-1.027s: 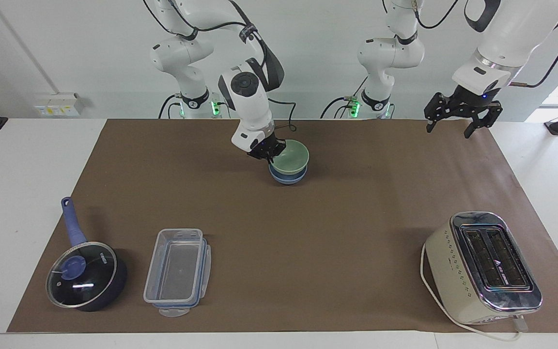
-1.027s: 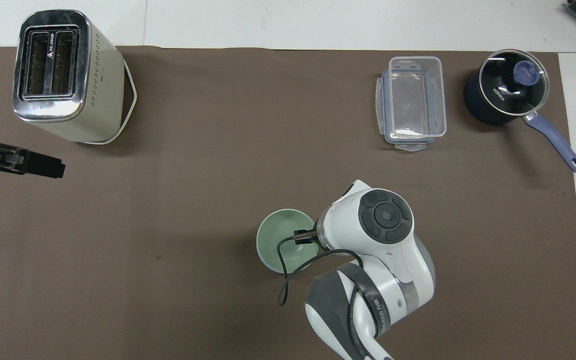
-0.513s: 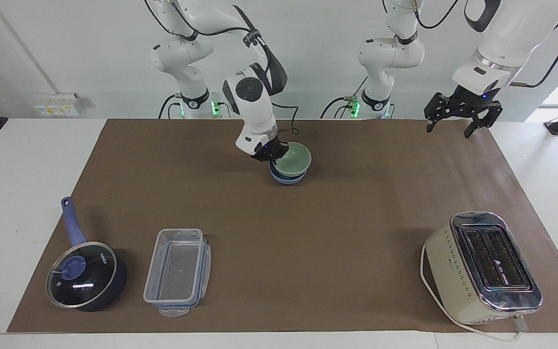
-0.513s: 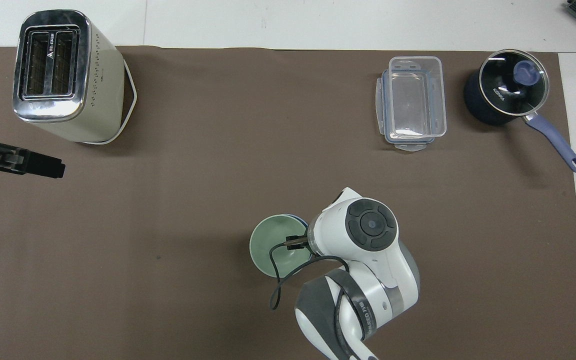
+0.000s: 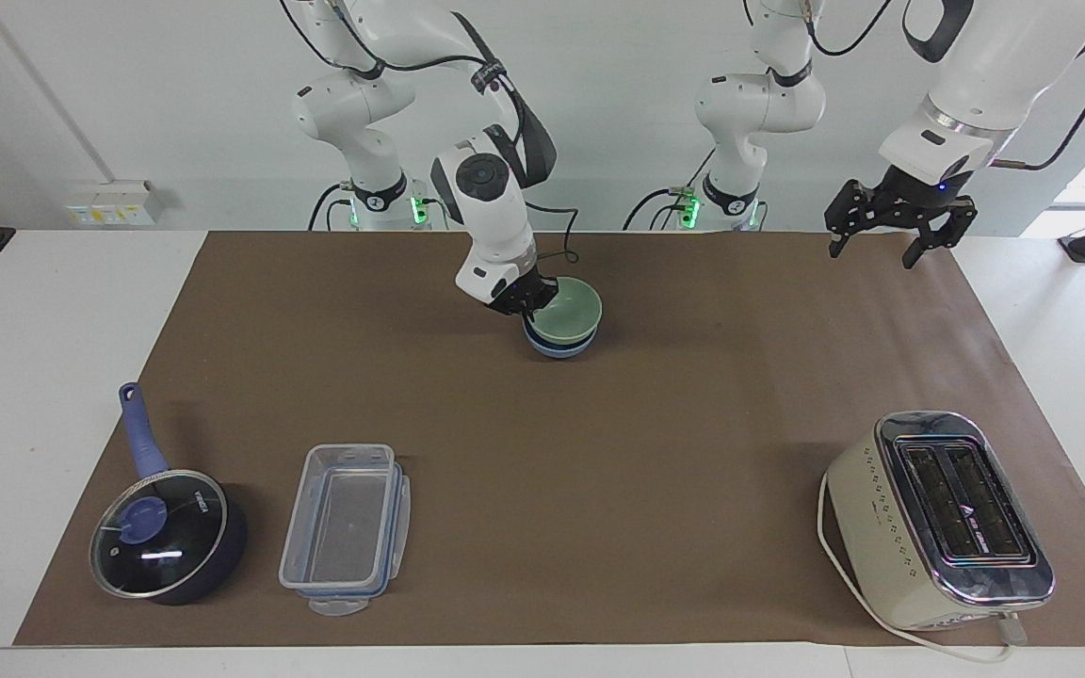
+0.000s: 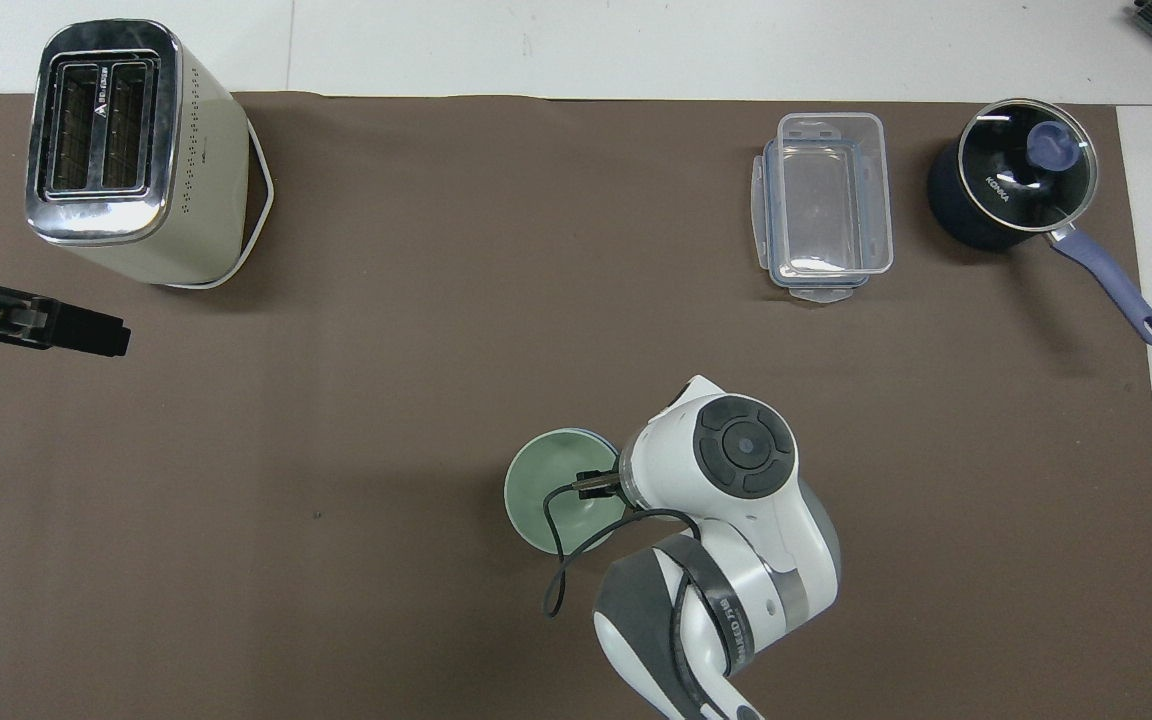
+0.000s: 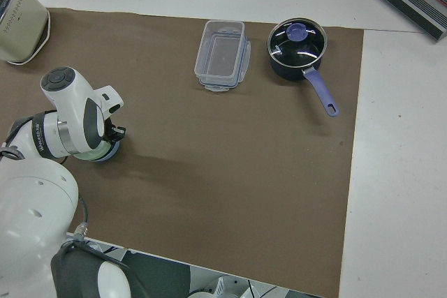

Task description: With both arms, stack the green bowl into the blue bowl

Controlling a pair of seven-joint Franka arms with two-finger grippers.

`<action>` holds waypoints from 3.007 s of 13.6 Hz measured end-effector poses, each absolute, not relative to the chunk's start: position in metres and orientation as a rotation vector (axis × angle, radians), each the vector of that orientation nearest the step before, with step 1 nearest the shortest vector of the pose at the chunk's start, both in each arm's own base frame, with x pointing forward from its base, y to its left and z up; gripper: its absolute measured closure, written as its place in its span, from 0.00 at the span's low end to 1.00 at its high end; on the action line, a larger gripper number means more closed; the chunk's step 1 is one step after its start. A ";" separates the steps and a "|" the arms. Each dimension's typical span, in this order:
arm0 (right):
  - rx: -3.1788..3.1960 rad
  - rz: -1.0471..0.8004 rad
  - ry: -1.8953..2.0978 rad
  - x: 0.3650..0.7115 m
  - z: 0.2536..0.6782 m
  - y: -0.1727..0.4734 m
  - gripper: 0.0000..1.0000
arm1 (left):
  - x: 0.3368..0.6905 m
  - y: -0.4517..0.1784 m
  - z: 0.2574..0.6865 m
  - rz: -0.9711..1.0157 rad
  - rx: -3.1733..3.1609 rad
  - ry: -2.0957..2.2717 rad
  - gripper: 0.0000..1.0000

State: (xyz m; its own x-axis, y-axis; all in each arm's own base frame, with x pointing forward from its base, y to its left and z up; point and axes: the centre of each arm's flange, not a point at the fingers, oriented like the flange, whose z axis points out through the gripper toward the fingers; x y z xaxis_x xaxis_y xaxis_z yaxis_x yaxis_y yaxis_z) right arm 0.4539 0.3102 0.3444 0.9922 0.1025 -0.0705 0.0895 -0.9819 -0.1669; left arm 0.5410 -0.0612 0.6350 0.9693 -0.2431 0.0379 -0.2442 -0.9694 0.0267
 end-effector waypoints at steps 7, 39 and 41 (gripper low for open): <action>-2.968 0.100 -0.139 0.456 0.344 0.310 0.61 | 0.541 -0.061 0.635 0.053 3.086 -0.382 0.00; -3.121 -0.092 0.234 0.530 0.660 -0.022 0.00 | 0.541 -0.061 0.635 0.054 3.086 -0.382 0.00; -3.124 -0.081 0.206 0.529 0.661 -0.023 0.00 | 0.541 -0.061 0.635 0.054 3.086 -0.382 0.00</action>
